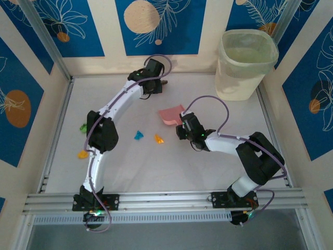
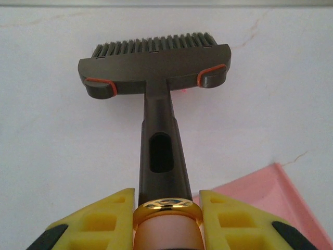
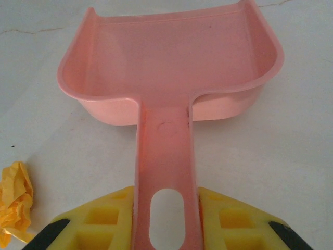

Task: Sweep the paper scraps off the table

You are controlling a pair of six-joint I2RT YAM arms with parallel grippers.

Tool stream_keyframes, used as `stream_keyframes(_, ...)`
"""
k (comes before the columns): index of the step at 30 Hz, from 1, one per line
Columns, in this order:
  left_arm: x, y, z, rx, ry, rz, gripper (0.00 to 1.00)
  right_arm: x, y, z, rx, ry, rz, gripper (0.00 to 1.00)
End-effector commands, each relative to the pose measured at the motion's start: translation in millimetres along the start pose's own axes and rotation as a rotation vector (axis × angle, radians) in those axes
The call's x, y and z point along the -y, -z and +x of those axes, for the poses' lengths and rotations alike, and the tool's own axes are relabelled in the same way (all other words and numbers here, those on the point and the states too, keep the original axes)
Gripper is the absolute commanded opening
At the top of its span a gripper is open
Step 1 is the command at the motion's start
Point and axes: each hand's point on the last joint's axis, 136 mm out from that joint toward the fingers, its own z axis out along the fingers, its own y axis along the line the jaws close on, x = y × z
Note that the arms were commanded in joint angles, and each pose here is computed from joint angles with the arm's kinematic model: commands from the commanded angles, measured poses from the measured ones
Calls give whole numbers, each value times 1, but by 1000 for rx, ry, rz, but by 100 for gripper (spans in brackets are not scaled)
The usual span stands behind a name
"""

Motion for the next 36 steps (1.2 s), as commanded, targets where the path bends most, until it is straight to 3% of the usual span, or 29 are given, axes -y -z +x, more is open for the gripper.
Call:
stream_keyframes(1,2,10,-9,-6,-18,39,0,-13,-5,-6,5,2,-43,0)
stream_keyframes(14,28,26,46,-130,10,203,0,-10,-11,-3,-12,4,-27,0)
stream_keyframes(25,43,75,94,-92,32,329,0,-6,-11,1,-20,-35,-28,0)
stream_keyframes(36,37,102,144,-118,44,406,0,-6,-18,11,-35,-36,-16,0)
